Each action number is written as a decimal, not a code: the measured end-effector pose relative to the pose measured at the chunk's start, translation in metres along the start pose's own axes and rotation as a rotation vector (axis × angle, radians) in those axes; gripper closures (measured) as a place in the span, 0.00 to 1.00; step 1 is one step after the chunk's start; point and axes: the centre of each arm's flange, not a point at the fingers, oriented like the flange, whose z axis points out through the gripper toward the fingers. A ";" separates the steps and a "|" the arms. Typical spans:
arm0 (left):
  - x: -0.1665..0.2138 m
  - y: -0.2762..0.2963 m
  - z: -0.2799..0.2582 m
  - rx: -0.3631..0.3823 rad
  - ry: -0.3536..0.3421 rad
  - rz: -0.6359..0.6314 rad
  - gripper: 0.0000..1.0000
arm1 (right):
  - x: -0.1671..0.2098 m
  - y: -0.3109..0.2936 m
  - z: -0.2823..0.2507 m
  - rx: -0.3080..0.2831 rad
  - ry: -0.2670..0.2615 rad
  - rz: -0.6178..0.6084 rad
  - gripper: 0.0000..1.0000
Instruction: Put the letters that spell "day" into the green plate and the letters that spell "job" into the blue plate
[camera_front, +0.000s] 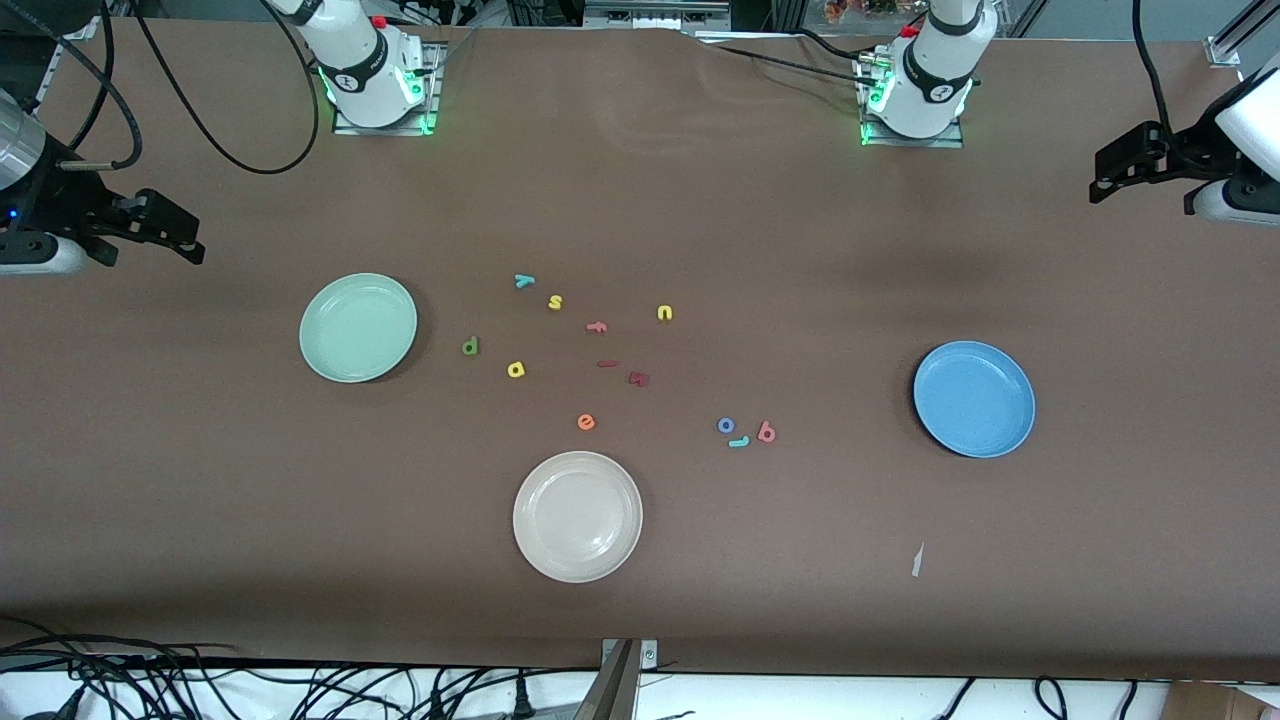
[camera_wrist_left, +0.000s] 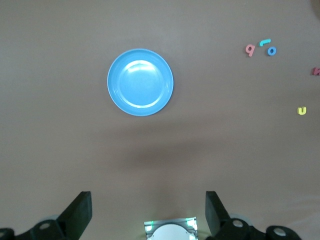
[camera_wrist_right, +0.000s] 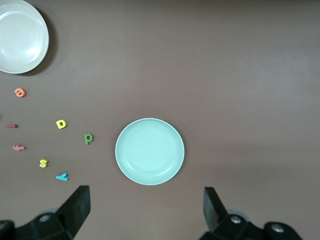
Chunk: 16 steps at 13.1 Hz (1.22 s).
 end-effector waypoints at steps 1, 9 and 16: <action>-0.001 0.000 0.001 -0.001 -0.007 -0.001 0.00 | 0.000 0.000 0.000 0.000 0.000 0.000 0.00; -0.004 -0.004 0.003 -0.004 -0.035 -0.009 0.00 | 0.000 0.000 0.000 0.000 0.001 0.000 0.00; -0.005 -0.003 0.003 -0.004 -0.037 -0.006 0.00 | 0.000 0.000 0.000 0.000 0.001 0.000 0.00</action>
